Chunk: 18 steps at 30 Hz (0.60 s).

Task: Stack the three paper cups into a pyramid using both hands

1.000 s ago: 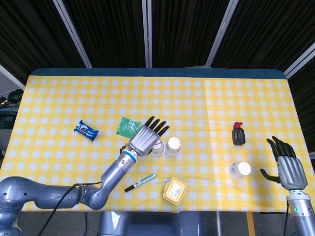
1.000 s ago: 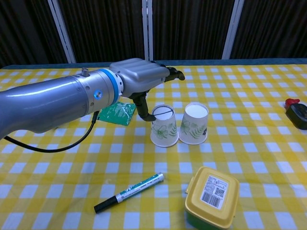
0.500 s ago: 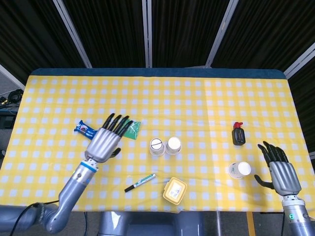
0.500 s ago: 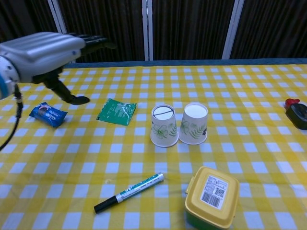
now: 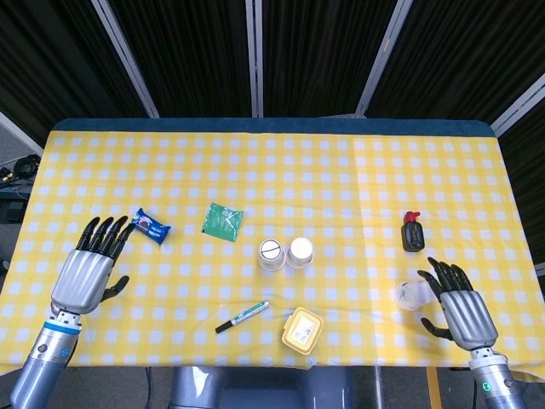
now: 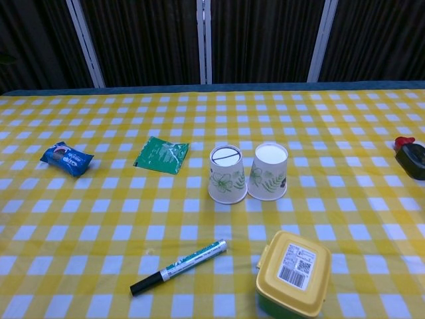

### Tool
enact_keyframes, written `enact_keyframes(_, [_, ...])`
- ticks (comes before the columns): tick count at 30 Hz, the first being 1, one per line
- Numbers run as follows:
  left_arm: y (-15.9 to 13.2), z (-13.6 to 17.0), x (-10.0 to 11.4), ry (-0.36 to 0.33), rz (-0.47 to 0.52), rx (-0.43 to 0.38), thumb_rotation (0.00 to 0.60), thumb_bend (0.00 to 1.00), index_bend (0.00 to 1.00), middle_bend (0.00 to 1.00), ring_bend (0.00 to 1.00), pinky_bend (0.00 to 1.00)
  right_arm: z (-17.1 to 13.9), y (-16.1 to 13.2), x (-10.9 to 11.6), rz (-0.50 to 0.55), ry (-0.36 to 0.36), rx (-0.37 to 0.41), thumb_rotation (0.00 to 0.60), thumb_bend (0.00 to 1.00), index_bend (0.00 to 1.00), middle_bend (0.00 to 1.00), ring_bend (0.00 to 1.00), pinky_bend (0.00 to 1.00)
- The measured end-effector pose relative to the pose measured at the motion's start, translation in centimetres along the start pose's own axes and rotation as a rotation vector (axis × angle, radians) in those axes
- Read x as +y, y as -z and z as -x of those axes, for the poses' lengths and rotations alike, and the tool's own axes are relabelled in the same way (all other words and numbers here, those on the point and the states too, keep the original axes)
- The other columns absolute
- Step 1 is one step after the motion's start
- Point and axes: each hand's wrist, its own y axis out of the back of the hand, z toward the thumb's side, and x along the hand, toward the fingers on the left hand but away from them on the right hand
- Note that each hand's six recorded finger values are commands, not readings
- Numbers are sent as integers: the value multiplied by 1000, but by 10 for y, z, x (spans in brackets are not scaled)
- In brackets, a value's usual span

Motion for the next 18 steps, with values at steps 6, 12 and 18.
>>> enact_keyframes(6, [3, 6, 6, -27, 11, -1, 600, 246, 0, 0, 0, 0, 8, -2, -5, -6, -20, 0, 600, 128, 258, 0, 0, 0])
enact_keyframes(12, [1, 5, 4, -17, 14, -11, 600, 247, 0, 0, 0, 0, 16, -1, -7, -2, -39, -14, 600, 144, 271, 0, 0, 0])
enact_keyframes(18, [0, 6, 4, -11, 12, -15, 600, 247, 0, 0, 0, 0, 24, 3, -14, -8, -80, -38, 600, 169, 297, 0, 0, 0])
